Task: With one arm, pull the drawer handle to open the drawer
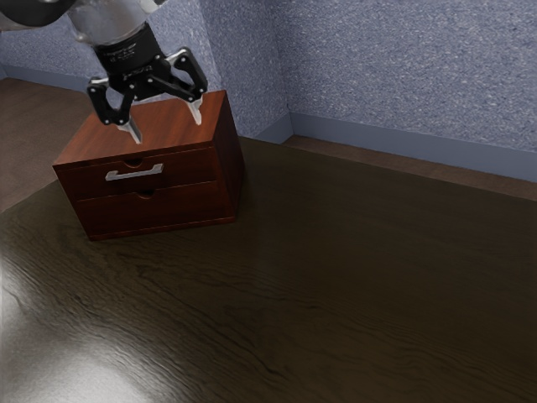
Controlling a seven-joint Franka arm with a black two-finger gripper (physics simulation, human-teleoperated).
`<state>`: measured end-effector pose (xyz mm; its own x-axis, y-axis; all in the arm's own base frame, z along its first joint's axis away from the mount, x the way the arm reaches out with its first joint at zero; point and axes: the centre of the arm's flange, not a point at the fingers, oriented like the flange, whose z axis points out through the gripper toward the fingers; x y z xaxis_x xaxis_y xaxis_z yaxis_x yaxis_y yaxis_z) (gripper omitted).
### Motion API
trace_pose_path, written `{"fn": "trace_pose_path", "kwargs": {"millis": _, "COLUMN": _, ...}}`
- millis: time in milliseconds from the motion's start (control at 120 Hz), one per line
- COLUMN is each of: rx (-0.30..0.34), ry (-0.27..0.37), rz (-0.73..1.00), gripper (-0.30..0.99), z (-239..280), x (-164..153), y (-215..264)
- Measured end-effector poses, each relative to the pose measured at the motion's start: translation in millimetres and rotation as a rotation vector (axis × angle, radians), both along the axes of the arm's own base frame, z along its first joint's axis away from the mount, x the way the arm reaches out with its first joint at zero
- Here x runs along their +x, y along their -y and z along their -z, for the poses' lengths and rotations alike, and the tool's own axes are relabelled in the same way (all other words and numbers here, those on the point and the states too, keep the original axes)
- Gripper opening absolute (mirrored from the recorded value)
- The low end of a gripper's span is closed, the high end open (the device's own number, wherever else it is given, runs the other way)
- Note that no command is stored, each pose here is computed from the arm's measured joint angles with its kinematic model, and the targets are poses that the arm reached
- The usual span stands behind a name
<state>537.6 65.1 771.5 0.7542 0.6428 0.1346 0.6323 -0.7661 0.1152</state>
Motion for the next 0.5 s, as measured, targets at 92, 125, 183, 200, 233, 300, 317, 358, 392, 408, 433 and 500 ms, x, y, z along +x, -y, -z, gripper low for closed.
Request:
{"fn": "trace_pose_path", "kwargs": {"millis": 92, "rx": -0.022, "ry": -0.048, "rz": -0.134, "gripper": 0.69, "z": 23, "x": 13, "y": -7}}
{"fn": "trace_pose_path", "kwargs": {"millis": 125, "rx": -0.028, "ry": -0.059, "rz": -0.179, "gripper": 0.69, "z": 29, "x": 15, "y": -10}}
{"fn": "trace_pose_path", "kwargs": {"millis": 183, "rx": -0.036, "ry": -0.078, "rz": -0.256, "gripper": 0.69, "z": 41, "x": 22, "y": -18}}
{"fn": "trace_pose_path", "kwargs": {"millis": 200, "rx": -0.038, "ry": -0.081, "rz": -0.277, "gripper": 0.69, "z": 43, "x": 24, "y": -20}}
{"fn": "trace_pose_path", "kwargs": {"millis": 233, "rx": -0.042, "ry": -0.089, "rz": -0.315, "gripper": 0.69, "z": 50, "x": 26, "y": -23}}
{"fn": "trace_pose_path", "kwargs": {"millis": 300, "rx": -0.05, "ry": -0.093, "rz": -0.381, "gripper": 0.69, "z": 61, "x": 31, "y": -26}}
{"fn": "trace_pose_path", "kwargs": {"millis": 317, "rx": -0.052, "ry": -0.09, "rz": -0.396, "gripper": 0.69, "z": 62, "x": 31, "y": -27}}
{"fn": "trace_pose_path", "kwargs": {"millis": 358, "rx": -0.055, "ry": -0.086, "rz": -0.434, "gripper": 0.69, "z": 66, "x": 32, "y": -29}}
{"fn": "trace_pose_path", "kwargs": {"millis": 392, "rx": -0.058, "ry": -0.085, "rz": -0.469, "gripper": 0.69, "z": 71, "x": 33, "y": -34}}
{"fn": "trace_pose_path", "kwargs": {"millis": 408, "rx": -0.059, "ry": -0.086, "rz": -0.487, "gripper": 0.69, "z": 74, "x": 34, "y": -38}}
{"fn": "trace_pose_path", "kwargs": {"millis": 433, "rx": -0.061, "ry": -0.086, "rz": -0.517, "gripper": 0.69, "z": 79, "x": 34, "y": -44}}
{"fn": "trace_pose_path", "kwargs": {"millis": 500, "rx": -0.069, "ry": -0.079, "rz": -0.595, "gripper": 0.69, "z": 91, "x": 31, "y": -64}}
